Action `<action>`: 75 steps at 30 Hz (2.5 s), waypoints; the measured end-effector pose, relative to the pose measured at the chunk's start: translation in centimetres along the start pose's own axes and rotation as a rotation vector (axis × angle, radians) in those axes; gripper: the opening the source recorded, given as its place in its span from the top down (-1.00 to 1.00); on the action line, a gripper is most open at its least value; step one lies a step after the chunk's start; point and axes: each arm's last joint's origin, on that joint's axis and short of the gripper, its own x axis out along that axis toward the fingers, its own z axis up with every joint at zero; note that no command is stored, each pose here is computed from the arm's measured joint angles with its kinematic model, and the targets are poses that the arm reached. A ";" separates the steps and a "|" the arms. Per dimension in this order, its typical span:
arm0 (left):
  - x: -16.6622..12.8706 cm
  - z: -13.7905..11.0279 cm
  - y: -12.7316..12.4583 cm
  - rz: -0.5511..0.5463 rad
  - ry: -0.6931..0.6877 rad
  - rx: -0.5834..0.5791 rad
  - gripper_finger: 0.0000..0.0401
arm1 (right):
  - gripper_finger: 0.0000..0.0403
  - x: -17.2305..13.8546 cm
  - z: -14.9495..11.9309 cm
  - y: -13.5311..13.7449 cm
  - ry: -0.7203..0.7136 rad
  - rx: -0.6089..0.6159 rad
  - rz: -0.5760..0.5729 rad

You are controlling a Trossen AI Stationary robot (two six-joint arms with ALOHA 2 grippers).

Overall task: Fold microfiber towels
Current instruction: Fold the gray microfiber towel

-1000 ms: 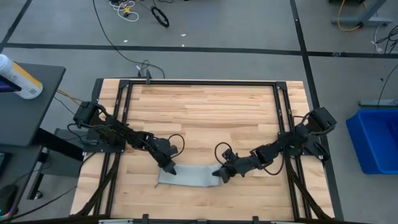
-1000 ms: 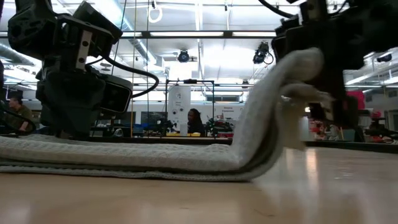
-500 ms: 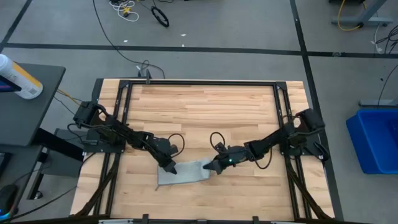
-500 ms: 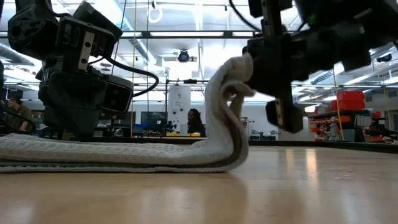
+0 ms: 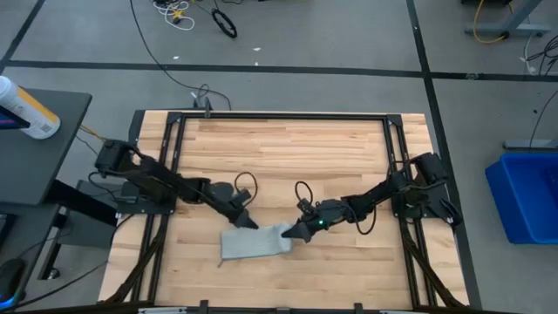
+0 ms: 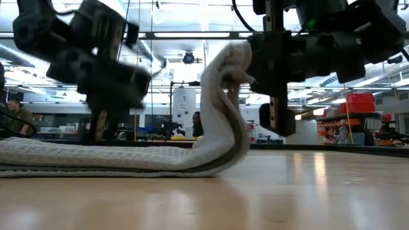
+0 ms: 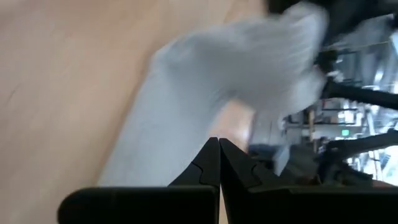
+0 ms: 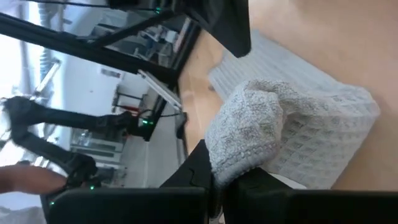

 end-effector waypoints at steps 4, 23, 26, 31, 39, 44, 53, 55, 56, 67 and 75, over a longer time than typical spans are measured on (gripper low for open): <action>-1.9 1.0 -2.0 -0.049 -0.102 0.046 1.00 | 0.95 0.0 0.1 0.2 0.006 -0.010 0.027; -12.7 -0.3 -5.9 0.025 -0.370 0.121 1.00 | 0.95 2.4 5.0 1.8 0.084 -0.132 0.001; -13.2 -0.4 -5.9 0.032 -0.392 0.123 1.00 | 0.95 3.9 5.6 1.2 0.155 -0.121 -0.010; -13.7 -0.6 -6.0 0.028 -0.403 0.134 1.00 | 0.95 7.0 5.8 0.0 0.246 -0.088 -0.023; -14.2 -0.7 -6.0 0.021 -0.410 0.137 1.00 | 0.95 10.3 7.3 1.5 0.298 -0.134 0.016; -14.3 -0.8 -5.9 0.028 -0.406 0.139 1.00 | 0.95 12.0 8.4 1.4 0.330 -0.136 -0.006; -14.7 -0.9 -6.0 0.016 -0.408 0.146 1.00 | 0.95 14.8 9.5 1.6 0.384 -0.129 -0.049; -14.9 -0.9 -6.2 -0.002 -0.417 0.150 1.00 | 0.95 15.1 9.7 2.0 0.393 -0.144 -0.063; -15.1 -0.9 -6.2 -0.004 -0.420 0.156 1.00 | 0.95 15.2 9.8 2.1 0.395 -0.149 -0.070; -17.8 -1.6 -6.6 -0.066 -0.515 0.222 1.00 | 0.95 15.5 9.7 2.3 0.344 -0.185 -0.120; -19.8 -2.7 -5.5 -0.040 -0.511 0.227 1.00 | 0.95 15.5 9.6 2.5 0.323 -0.187 -0.130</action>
